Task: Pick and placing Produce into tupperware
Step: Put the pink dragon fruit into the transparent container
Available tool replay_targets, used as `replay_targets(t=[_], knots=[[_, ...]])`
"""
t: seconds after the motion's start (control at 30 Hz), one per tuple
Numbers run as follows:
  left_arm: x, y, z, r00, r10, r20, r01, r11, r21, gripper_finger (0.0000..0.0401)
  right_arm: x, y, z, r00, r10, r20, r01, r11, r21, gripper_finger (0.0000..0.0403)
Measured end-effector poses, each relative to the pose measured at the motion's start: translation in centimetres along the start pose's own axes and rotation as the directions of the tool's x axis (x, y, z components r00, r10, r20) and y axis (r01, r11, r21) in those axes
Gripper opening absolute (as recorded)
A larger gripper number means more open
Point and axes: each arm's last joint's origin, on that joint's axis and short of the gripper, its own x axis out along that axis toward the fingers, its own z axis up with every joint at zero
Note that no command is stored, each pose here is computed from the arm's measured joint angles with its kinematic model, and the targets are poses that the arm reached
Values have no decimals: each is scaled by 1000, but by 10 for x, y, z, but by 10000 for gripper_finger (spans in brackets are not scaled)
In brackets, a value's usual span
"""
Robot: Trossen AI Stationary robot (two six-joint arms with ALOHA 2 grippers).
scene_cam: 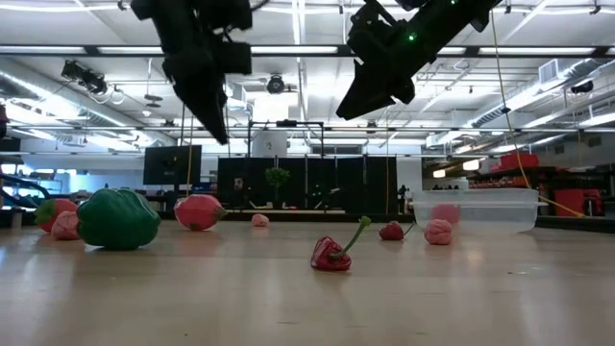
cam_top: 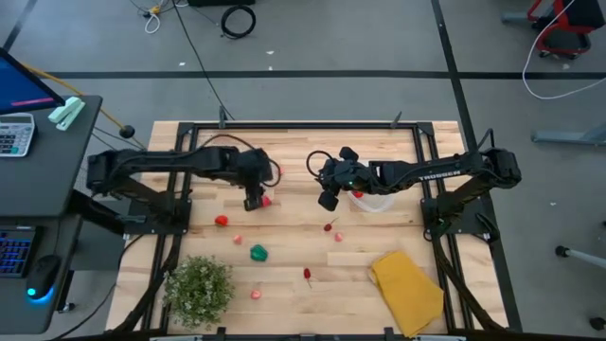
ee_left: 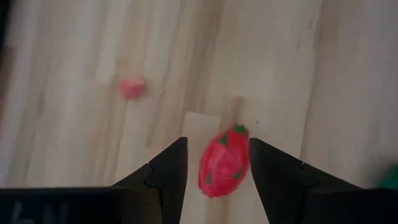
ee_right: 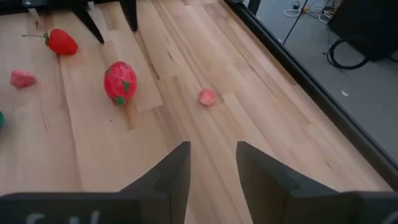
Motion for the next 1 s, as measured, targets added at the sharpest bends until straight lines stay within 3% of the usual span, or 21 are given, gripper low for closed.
replay_targets(t=[0.2,0.37,0.57,1.0], knots=[[27,-5,0,995,-8,-97,25,985,173,214,0,0,-1,1000,-1,-6,1,1000,0,138],[41,-10,-2,987,-16,-159,54,969,239,251,0,0,-1,1000,-1,-6,1,1000,7,138],[53,-12,-9,966,-39,-256,104,964,243,275,0,0,-1,1000,-1,-7,1,1000,9,138],[87,-17,-13,938,-42,-345,134,960,245,277,0,0,-2,1000,-3,-20,4,1000,29,138]])
